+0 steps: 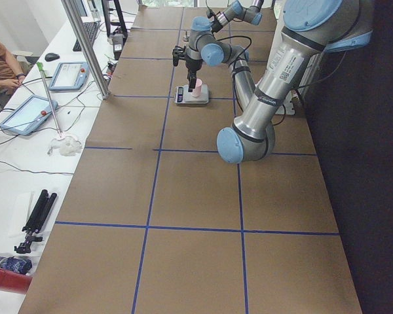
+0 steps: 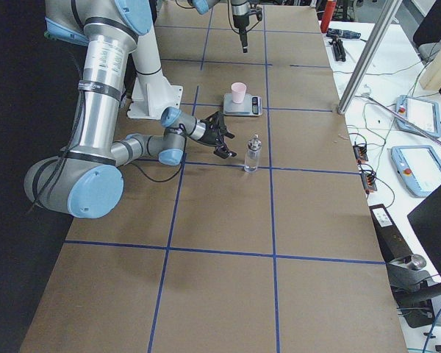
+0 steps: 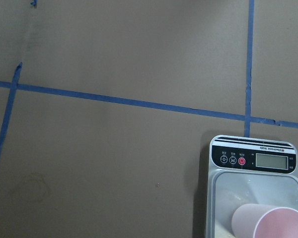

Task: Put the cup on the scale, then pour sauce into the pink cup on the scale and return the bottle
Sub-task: 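Withdraw the left gripper while the right gripper grasps the glass bottle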

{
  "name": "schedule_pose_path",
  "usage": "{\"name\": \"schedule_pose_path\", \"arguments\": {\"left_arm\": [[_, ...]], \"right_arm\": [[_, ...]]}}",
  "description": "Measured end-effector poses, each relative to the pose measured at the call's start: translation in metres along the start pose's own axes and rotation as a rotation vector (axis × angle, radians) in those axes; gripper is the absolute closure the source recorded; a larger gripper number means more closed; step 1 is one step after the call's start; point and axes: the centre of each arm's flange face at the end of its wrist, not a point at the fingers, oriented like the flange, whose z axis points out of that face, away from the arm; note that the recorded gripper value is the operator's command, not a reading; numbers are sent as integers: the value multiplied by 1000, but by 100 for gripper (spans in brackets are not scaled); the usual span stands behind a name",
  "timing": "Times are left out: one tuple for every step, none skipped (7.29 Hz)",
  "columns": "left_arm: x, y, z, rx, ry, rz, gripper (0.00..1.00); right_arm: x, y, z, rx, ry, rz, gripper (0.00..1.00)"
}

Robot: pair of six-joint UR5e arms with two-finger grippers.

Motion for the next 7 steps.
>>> {"name": "schedule_pose_path", "arguments": {"left_arm": [[-9, 0, -3, 4, -3, 33, 0], [-22, -1, -5, 10, -11, 81, 0], [-42, -3, -7, 18, -27, 138, 0], [-62, -7, -11, 28, -44, 189, 0], [-77, -12, -13, 36, -60, 220, 0], [-86, -16, -13, 40, -71, 233, 0], [-93, -18, -12, 41, -82, 234, 0]], "right_arm": [[1, 14, 13, 24, 12, -32, 0], [1, 24, 24, 40, 25, -59, 0], [0, 32, 35, 52, 37, -77, 0], [-3, 38, 45, 60, 44, -86, 0], [-4, 42, 51, 62, 48, -91, 0], [-2, 44, 55, 62, 55, -97, 0], [2, 46, 58, 62, 63, -107, 0]]}}
